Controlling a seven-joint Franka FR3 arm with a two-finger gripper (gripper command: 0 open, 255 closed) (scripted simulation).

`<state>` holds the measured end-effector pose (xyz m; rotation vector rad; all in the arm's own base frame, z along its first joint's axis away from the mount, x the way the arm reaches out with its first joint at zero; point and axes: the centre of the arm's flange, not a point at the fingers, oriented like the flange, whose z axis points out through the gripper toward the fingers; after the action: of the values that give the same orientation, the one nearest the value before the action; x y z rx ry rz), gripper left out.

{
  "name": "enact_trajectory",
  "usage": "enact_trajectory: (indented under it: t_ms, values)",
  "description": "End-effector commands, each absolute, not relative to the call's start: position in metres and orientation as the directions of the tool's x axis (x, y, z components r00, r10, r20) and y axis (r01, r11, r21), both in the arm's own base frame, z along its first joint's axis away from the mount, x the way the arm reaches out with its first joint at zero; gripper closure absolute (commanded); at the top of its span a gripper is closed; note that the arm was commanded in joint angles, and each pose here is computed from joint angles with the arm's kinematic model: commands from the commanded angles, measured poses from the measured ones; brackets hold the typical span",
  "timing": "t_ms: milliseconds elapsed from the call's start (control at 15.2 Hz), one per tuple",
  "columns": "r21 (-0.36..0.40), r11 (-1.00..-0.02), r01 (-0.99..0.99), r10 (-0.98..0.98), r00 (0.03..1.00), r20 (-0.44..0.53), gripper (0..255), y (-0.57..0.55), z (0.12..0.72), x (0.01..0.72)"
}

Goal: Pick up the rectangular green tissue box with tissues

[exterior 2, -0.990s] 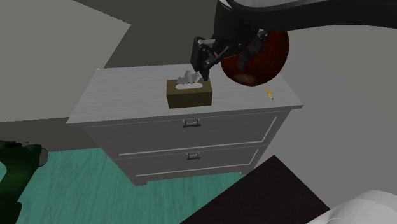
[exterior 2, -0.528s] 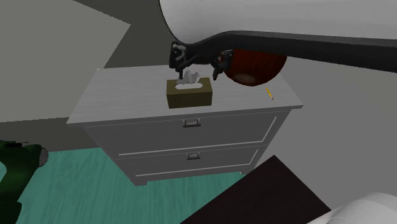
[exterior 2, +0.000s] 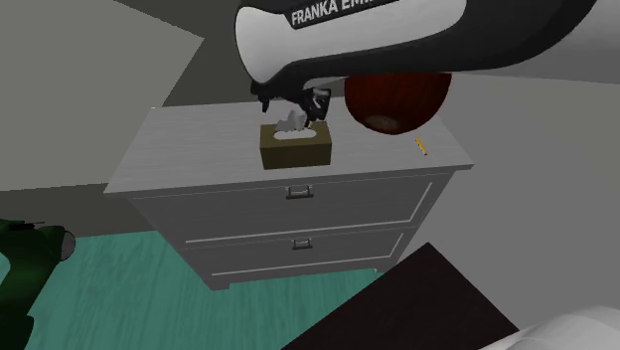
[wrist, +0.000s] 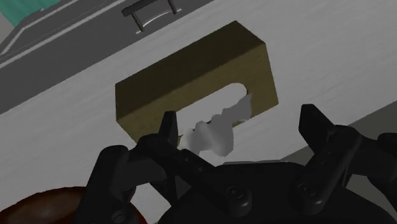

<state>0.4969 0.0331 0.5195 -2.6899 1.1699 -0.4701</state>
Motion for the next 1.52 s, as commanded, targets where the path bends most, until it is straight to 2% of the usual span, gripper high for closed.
enact_trajectory:
  t_ms: [0, 198, 792, 858, 1452]
  values:
    - [-0.319, -0.606, -0.728, -0.794, 0.576, 0.194, 0, 0.028, 0.508, 0.52]
    - [-0.36, -0.523, -0.773, -0.851, 0.5, 0.163, 0, 0.021, 0.494, 0.544]
    - [-0.36, -0.523, -0.773, -0.851, 0.5, 0.163, 0, 0.021, 0.454, 0.544]
    - [-0.36, -0.523, -0.773, -0.851, 0.5, 0.163, 255, 0.021, 0.454, 0.544]
    - [-0.36, -0.523, -0.773, -0.851, 0.5, 0.163, 255, 0.021, 0.454, 0.544]
